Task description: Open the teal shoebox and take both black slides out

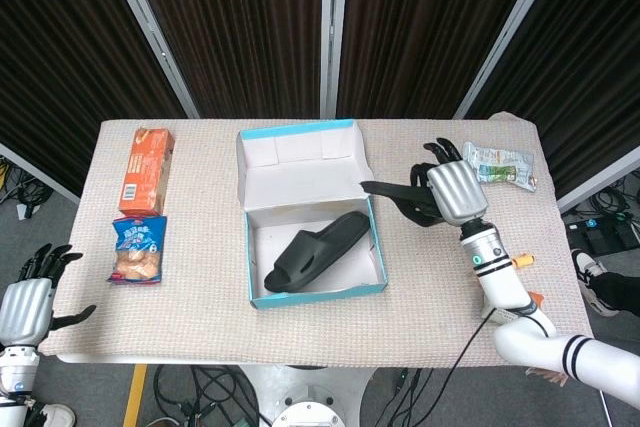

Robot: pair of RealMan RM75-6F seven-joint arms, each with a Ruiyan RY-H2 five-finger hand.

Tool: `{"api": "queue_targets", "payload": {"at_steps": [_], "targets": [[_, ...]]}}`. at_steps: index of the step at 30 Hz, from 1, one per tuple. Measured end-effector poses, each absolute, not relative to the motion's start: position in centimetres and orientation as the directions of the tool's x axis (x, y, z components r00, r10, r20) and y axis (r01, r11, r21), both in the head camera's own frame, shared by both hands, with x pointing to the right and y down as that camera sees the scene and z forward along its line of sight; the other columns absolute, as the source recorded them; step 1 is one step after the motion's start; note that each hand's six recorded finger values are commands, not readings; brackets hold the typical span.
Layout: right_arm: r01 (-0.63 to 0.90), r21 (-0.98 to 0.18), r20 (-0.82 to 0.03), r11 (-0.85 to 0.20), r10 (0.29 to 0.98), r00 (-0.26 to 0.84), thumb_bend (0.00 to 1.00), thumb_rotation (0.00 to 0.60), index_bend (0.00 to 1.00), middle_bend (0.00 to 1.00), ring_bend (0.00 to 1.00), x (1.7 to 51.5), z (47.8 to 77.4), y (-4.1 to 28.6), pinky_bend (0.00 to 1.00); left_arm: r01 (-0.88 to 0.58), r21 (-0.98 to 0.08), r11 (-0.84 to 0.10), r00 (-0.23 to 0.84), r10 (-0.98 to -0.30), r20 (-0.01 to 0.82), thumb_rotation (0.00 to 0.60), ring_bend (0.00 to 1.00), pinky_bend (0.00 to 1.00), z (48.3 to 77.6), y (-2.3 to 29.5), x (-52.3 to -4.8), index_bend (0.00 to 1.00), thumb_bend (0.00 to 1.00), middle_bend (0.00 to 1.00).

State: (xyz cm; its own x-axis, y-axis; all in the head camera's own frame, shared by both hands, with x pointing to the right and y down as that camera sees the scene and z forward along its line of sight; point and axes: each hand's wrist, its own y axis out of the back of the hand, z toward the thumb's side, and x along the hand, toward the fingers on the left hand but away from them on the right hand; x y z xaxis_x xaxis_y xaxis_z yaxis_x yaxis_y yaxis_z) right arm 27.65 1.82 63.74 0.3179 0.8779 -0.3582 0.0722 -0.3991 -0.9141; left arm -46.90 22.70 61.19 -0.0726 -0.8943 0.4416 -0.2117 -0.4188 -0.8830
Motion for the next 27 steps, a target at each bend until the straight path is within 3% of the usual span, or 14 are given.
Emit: {"api": "queue_targets", "payload": {"at_steps": [4,6,8,10,14,19,27], "targets": [[0.031,-0.842,-0.515,-0.538,0.821,0.247,0.42,0.600,0.54,0.44,0.10,30.5,66.6,2.8,0.06,-0.207,-0.883,-0.420,-0.063,-0.895,0.441,0.600,0.04,0.14,61.1,22.3,-46.5,0.23,0.00,0.13],[0.004,-0.814,-0.567,-0.581,0.795,0.218,0.32,0.600,0.36,0.32,0.03,31.7,67.8,3.0,0.01,-0.205,-0.883,-0.423,-0.060,-0.895,0.442,0.600,0.04,0.14,61.0,22.3,-46.4,0.23,0.00,0.13],[-0.023,-0.793,-0.601,-0.609,0.776,0.194,0.17,0.600,0.12,0.15,0.00,32.5,68.9,2.9,0.00,-0.204,-0.882,-0.424,-0.060,-0.894,0.444,0.600,0.04,0.14,61.0,22.2,-46.4,0.23,0.00,0.13],[-0.045,-0.773,-0.630,-0.632,0.758,0.172,0.05,0.600,0.01,0.03,0.00,33.0,69.8,2.8,0.00,-0.203,-0.882,-0.425,-0.062,-0.894,0.444,0.600,0.04,0.14,60.9,22.2,-46.4,0.23,0.00,0.13],[-0.067,-0.765,-0.642,-0.640,0.752,0.146,0.00,0.600,0.00,0.00,0.00,33.0,70.6,2.2,0.00,-0.195,-0.886,-0.421,-0.056,-0.897,0.439,0.600,0.04,0.14,60.7,21.8,-46.5,0.23,0.00,0.13],[-0.049,-0.801,-0.597,-0.597,0.788,0.149,0.00,0.600,0.00,0.00,0.00,32.9,69.0,1.6,0.00,-0.170,-0.900,-0.401,0.005,-0.914,0.406,0.600,0.04,0.14,59.9,19.9,-45.6,0.23,0.00,0.13],[-0.005,-0.859,-0.508,-0.511,0.853,0.124,0.00,0.600,0.00,0.00,0.00,35.3,63.9,1.5,0.00,-0.210,-0.897,-0.388,0.280,-0.903,0.325,0.600,0.04,0.14,58.4,13.5,-39.7,0.23,0.00,0.13]]}}
